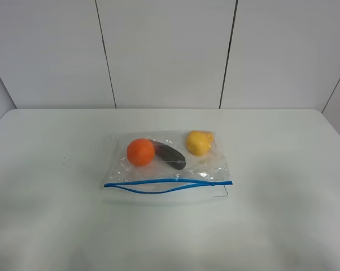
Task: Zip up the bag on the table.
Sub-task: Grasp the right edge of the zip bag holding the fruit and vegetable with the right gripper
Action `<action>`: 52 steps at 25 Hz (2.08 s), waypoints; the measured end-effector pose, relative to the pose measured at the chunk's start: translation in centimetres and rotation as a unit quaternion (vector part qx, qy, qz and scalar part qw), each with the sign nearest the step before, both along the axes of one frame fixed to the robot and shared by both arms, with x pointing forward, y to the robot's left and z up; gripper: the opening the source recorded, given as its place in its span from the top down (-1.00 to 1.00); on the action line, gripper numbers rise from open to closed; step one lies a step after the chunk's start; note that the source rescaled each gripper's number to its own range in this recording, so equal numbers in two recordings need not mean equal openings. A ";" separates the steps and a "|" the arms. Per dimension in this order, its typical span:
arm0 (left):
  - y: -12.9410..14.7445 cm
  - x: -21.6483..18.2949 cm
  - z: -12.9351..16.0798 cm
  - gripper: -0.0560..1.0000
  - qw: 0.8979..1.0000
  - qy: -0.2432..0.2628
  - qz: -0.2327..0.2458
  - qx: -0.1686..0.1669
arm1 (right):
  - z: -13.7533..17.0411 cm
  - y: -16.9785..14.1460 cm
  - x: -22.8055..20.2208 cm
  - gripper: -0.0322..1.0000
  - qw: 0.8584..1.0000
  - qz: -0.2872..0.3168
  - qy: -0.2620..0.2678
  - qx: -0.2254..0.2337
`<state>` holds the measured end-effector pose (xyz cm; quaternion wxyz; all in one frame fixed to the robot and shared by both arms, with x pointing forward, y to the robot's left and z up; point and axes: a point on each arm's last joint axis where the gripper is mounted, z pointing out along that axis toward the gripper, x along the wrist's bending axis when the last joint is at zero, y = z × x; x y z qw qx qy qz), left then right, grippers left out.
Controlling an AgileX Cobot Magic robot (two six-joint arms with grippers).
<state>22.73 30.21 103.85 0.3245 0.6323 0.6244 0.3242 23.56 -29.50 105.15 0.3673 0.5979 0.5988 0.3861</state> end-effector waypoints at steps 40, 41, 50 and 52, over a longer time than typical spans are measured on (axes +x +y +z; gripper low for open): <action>0.0 0.0 0.0 -1.00 1.000 0.000 0.000 0.000 | 0.0 1.7 24.5 -1.00 0.942 0.097 0.311 0.077; 0.0 0.0 0.0 -1.00 1.000 0.000 0.000 0.000 | -1.3 2.1 26.0 -1.00 0.932 0.116 0.328 0.098; 0.0 0.0 0.0 -1.00 1.000 0.000 0.000 0.000 | -11.8 1.0 32.3 -1.00 0.839 0.260 0.376 0.295; 0.0 0.0 0.0 -1.00 1.000 0.000 0.000 0.000 | -14.0 0.6 32.8 -1.00 0.819 0.282 0.378 0.327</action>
